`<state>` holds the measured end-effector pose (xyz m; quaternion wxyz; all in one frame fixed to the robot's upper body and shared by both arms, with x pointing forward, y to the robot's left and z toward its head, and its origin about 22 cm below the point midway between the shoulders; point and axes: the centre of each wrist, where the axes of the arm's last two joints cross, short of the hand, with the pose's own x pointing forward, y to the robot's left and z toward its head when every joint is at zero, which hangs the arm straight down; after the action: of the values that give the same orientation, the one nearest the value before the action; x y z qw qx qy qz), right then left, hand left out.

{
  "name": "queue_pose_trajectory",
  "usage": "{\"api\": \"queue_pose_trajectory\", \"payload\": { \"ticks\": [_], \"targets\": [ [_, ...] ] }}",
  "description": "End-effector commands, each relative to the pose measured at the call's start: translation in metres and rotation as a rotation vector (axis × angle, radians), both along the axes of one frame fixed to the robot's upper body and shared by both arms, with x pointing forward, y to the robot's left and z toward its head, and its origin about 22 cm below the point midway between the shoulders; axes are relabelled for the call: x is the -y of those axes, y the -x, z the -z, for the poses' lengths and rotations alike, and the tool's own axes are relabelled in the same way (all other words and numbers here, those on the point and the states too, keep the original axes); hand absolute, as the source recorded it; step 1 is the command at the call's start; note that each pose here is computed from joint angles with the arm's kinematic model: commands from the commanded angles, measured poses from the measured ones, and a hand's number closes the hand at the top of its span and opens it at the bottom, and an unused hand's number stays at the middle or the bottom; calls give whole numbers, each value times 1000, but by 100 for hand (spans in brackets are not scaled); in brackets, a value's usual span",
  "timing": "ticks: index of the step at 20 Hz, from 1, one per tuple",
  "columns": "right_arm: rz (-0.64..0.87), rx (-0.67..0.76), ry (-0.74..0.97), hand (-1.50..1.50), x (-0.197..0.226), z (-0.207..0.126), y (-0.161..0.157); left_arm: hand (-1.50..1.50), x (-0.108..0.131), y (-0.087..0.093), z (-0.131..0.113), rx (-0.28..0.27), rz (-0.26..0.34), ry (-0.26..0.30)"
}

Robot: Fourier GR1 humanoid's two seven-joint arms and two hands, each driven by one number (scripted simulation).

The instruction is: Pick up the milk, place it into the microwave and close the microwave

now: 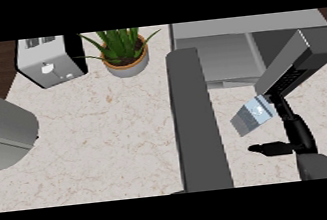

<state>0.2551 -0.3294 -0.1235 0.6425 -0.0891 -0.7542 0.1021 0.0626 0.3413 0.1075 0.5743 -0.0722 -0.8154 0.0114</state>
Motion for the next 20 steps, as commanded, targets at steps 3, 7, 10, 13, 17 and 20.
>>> {"api": "queue_pose_trajectory", "payload": {
  "ticks": [3,7,10,13,17,20],
  "targets": [
    [-8,3,-84,-150,-9,17,-4,-150,6,10,-19,55,36,13],
    [-33,-13,-103,-150,-11,14,-14,-150,7,10,-15,62,46,23],
    [-34,-11,-162,150,-21,16,-16,-150,7,11,-24,47,41,18],
    [-100,5,-104,150,-3,9,-20,-150,7,2,-8,30,42,32],
    [-100,54,-107,150,-31,11,-30,-150,-2,8,-10,33,64,39],
    [-131,55,-174,150,-23,10,-27,-150,-2,6,-13,60,54,11]
  ]
}}
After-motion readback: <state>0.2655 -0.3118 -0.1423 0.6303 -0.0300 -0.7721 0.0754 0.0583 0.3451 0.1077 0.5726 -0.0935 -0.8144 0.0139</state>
